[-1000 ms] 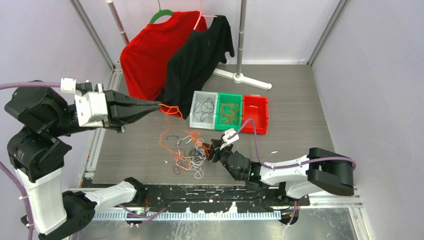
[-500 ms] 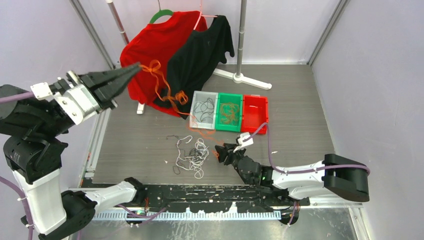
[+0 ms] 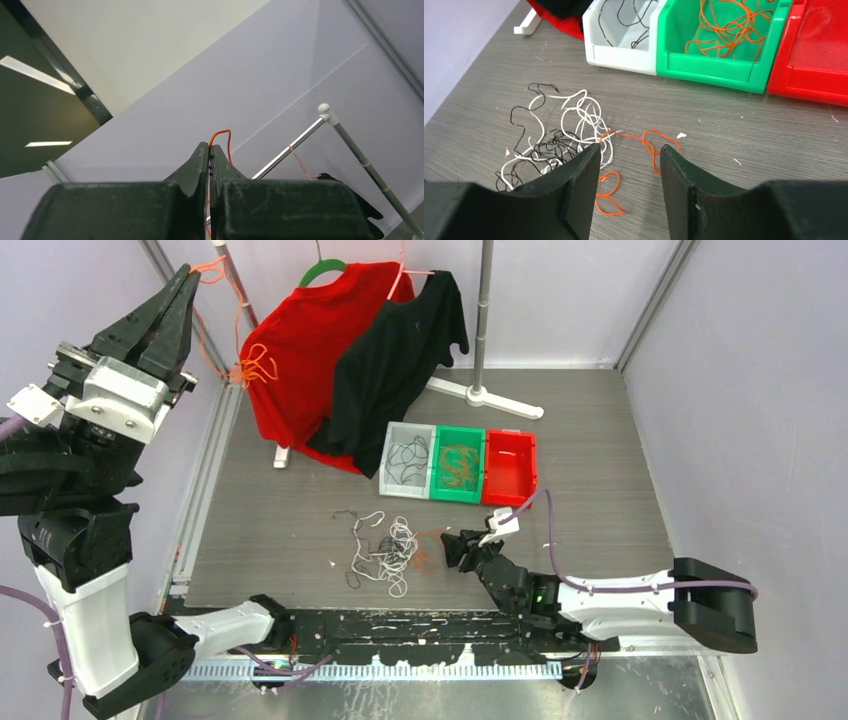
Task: Untangle the cables
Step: Untie the cable, then place the cable in the bin.
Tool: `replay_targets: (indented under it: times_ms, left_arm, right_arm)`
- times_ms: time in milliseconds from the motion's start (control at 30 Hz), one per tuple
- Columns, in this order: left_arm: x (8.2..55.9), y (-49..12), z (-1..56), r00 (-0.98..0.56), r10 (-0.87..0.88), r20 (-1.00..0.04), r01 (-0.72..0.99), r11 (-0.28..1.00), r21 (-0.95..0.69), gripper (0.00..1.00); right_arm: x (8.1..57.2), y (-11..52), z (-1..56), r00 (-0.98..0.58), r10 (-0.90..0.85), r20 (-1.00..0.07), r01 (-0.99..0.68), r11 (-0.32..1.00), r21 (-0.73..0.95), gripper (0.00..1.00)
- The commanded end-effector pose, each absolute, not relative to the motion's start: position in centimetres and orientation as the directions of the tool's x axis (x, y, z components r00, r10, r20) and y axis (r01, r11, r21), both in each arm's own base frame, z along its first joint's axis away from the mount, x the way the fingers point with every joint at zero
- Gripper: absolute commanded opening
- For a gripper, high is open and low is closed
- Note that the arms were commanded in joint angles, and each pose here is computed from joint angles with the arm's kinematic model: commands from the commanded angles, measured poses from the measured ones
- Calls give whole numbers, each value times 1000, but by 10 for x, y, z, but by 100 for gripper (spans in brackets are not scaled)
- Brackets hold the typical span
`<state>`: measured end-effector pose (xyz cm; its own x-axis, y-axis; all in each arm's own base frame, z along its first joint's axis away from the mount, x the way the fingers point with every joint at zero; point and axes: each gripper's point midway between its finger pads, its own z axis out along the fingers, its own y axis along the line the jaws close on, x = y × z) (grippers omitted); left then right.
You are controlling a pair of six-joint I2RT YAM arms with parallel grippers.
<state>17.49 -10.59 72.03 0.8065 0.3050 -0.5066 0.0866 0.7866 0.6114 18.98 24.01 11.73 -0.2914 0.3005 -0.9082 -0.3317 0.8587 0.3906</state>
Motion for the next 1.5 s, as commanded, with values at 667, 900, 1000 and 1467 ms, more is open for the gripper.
replay_targets:
  times_ms: [667,900,1000,1467]
  left_arm:
    - [140,-202,540,509,93,-856,799,318,510,0]
    - [134,-212,515,417,72,-906,873,244,421,0]
    - [133,-214,512,404,72,-912,881,237,409,0]
    - [119,-212,511,387,45,-921,898,207,388,0]
  right_arm:
    - [138,296,351,-196,211,-958,-782,555,282,95]
    - [135,345,415,-36,210,-977,-882,453,129,100]
    - [139,370,422,1,190,-982,-895,438,84,100]
    - [241,388,382,-74,300,-951,-770,589,246,41]
